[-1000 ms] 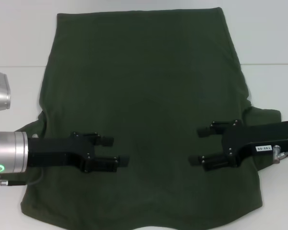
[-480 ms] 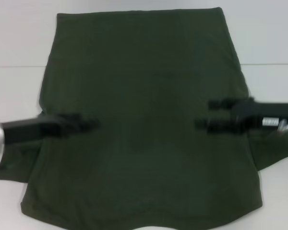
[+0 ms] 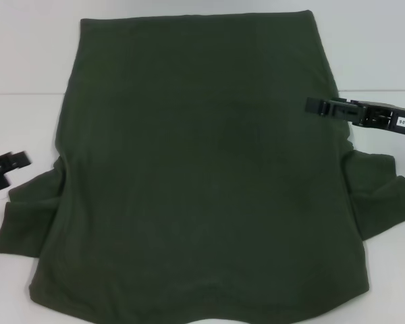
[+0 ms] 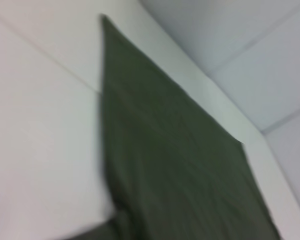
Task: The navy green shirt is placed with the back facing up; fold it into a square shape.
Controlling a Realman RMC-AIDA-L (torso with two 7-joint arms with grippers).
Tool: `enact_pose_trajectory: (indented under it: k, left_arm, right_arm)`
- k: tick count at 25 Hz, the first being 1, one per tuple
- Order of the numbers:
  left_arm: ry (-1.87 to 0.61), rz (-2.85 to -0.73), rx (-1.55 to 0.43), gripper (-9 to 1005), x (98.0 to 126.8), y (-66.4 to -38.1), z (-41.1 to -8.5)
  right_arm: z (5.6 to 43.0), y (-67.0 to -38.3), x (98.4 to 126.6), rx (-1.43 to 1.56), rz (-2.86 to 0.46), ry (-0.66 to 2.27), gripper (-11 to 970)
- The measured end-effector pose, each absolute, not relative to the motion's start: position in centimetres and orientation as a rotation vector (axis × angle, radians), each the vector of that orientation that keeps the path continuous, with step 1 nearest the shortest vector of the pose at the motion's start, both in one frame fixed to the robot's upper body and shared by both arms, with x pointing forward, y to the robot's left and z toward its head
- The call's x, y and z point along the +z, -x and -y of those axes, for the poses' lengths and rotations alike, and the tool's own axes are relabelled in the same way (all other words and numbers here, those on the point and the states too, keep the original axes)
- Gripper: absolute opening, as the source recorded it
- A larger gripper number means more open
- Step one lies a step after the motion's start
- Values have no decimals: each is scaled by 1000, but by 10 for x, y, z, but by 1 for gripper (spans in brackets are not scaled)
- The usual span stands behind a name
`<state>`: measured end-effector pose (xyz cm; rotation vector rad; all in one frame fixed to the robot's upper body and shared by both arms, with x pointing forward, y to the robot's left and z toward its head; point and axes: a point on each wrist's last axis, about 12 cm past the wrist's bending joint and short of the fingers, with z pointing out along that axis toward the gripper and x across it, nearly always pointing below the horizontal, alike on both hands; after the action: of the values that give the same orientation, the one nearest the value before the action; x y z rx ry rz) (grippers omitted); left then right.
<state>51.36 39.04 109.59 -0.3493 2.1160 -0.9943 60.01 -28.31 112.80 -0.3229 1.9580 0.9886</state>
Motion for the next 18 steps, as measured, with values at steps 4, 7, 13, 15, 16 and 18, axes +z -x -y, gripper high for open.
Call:
enact_pose_trajectory:
  k: [4, 7, 13, 15, 16, 18]
  left_arm:
    - [428, -2120, -887, 867, 1078, -500, -403]
    - [371, -2129, -823, 868, 1067, -494, -401]
    - [356, -2149, -775, 839, 1050, -492, -397]
    - [354, -2151, -771, 840, 1048, -494, -395]
    - [352, -2152, -772, 840, 1047, -494, -394]
    - [348, -2155, -782, 840, 1046, -494, -392]
  right_arm:
    - [283, -603, 1126, 972, -1960, 305, 940]
    - [283, -604, 1127, 967, -1958, 303, 939]
    - [282, -605, 1127, 967, -1956, 303, 938]
    - [282, -605, 1127, 968, -1956, 302, 937]
    - [282, -605, 1127, 968, -1956, 302, 937]
    - [283, -605, 1127, 968, -1957, 301, 937]
